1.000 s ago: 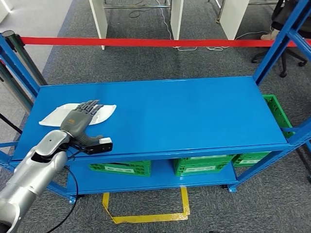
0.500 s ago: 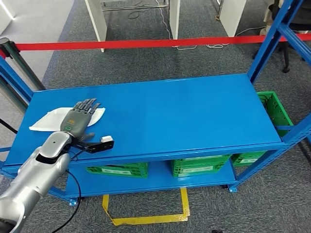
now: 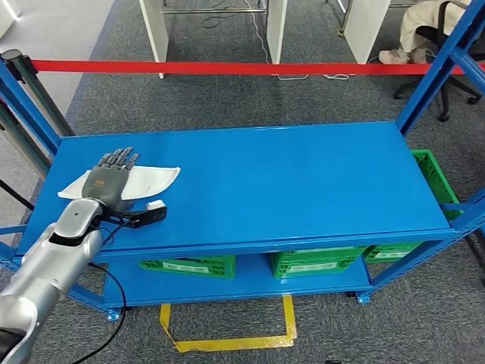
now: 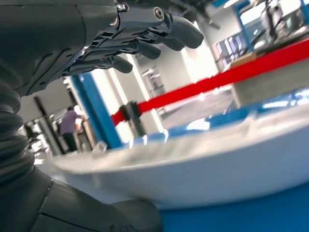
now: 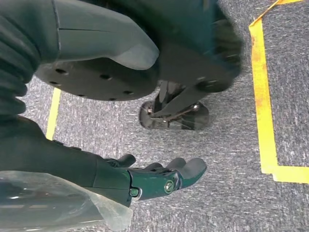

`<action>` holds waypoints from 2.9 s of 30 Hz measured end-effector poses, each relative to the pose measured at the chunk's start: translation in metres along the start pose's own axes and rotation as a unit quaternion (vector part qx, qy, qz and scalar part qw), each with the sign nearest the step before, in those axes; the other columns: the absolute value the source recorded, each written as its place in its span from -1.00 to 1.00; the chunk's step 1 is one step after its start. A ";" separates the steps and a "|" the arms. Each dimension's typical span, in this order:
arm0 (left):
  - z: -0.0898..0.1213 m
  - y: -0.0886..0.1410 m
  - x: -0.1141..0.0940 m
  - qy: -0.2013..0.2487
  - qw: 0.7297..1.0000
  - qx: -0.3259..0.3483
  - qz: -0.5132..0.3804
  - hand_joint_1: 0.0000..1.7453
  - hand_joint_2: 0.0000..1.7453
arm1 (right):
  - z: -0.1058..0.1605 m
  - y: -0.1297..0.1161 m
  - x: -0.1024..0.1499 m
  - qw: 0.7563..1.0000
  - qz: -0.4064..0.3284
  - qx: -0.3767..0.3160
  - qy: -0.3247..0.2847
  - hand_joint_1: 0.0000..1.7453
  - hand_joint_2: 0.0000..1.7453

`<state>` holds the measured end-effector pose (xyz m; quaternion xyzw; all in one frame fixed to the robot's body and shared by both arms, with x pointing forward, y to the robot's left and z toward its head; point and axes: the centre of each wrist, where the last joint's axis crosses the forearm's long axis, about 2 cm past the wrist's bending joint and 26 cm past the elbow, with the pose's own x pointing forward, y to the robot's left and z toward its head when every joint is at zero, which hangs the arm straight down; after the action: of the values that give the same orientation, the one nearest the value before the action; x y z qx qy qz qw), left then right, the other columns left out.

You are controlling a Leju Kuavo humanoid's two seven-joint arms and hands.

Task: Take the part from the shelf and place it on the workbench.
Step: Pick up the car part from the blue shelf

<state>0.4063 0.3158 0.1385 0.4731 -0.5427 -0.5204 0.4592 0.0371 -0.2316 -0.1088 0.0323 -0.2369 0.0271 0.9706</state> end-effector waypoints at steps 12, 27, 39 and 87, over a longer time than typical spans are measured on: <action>0.007 -0.013 -0.035 0.078 0.995 -0.043 -0.036 -0.97 1.00 | 0.000 0.001 0.001 1.000 -0.001 0.001 0.001 -1.00 1.00; 0.012 -0.023 -0.044 0.055 0.993 -0.099 0.016 1.00 1.00 | 0.000 0.001 0.001 1.000 -0.001 0.002 -0.002 -1.00 1.00; 0.010 -0.020 -0.038 0.005 0.990 -0.114 0.088 1.00 1.00 | -0.001 0.001 0.002 1.000 0.003 0.004 -0.006 -1.00 1.00; 0.065 0.036 0.067 -0.030 0.735 0.336 0.588 1.00 1.00 | 0.001 0.004 -0.001 1.000 -0.007 -0.018 -0.003 -1.00 1.00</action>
<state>0.3317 0.2582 0.1729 0.1671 -0.8658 0.0552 0.4685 0.0352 -0.2276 -0.1084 0.0164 -0.2399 0.0163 0.9705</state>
